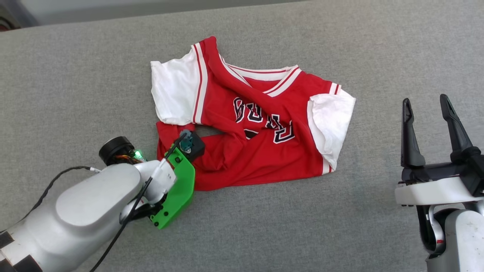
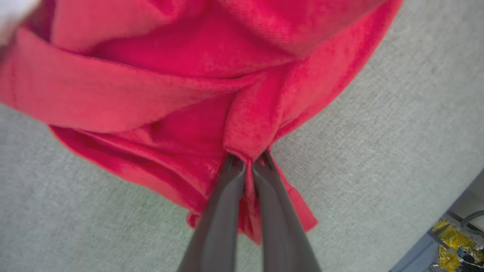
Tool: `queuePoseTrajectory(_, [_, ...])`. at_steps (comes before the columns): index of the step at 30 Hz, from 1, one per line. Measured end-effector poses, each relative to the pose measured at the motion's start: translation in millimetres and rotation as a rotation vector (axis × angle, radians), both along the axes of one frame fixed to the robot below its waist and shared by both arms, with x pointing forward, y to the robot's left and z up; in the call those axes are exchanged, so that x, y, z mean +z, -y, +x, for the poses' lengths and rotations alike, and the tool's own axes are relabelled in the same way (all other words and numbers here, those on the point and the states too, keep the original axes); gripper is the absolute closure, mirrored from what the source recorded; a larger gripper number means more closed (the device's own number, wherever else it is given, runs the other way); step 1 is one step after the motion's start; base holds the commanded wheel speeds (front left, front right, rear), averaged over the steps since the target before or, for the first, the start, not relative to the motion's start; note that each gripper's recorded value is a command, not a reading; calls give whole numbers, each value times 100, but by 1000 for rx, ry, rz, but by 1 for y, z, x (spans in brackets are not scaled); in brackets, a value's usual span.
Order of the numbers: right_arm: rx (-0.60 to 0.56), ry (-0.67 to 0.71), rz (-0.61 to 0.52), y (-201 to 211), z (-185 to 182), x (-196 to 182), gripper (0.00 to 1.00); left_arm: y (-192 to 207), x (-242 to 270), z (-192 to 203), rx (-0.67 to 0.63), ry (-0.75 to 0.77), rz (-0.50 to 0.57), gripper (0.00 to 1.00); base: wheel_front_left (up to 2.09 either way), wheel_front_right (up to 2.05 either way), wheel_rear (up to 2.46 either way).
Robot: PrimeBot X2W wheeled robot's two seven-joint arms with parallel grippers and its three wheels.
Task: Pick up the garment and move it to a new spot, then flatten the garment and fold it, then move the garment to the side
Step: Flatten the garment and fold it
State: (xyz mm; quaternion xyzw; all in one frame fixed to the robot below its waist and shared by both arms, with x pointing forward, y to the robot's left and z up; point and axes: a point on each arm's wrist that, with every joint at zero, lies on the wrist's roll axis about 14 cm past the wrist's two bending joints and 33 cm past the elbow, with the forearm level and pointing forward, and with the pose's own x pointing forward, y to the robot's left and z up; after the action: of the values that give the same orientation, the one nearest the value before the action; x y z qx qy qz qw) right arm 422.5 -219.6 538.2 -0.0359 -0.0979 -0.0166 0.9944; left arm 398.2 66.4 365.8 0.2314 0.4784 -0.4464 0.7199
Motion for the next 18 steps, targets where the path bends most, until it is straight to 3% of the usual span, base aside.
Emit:
queuePoseTrajectory(7, [-20, 35, 0, 6, -10, 14, 0, 54, 46, -11, -122, 159, -224, 100, 0, 0, 0])
queuePoseTrajectory(9, [-39, 48, -3, 13, -16, 19, 0, 87, 73, -24, -198, 207, -342, 100, 0, 0, 0])
queuePoseTrajectory(18, [-75, 27, 1, 25, -16, 12, 0, 159, 90, -56, -351, 209, -497, 100, 0, 0, 0])
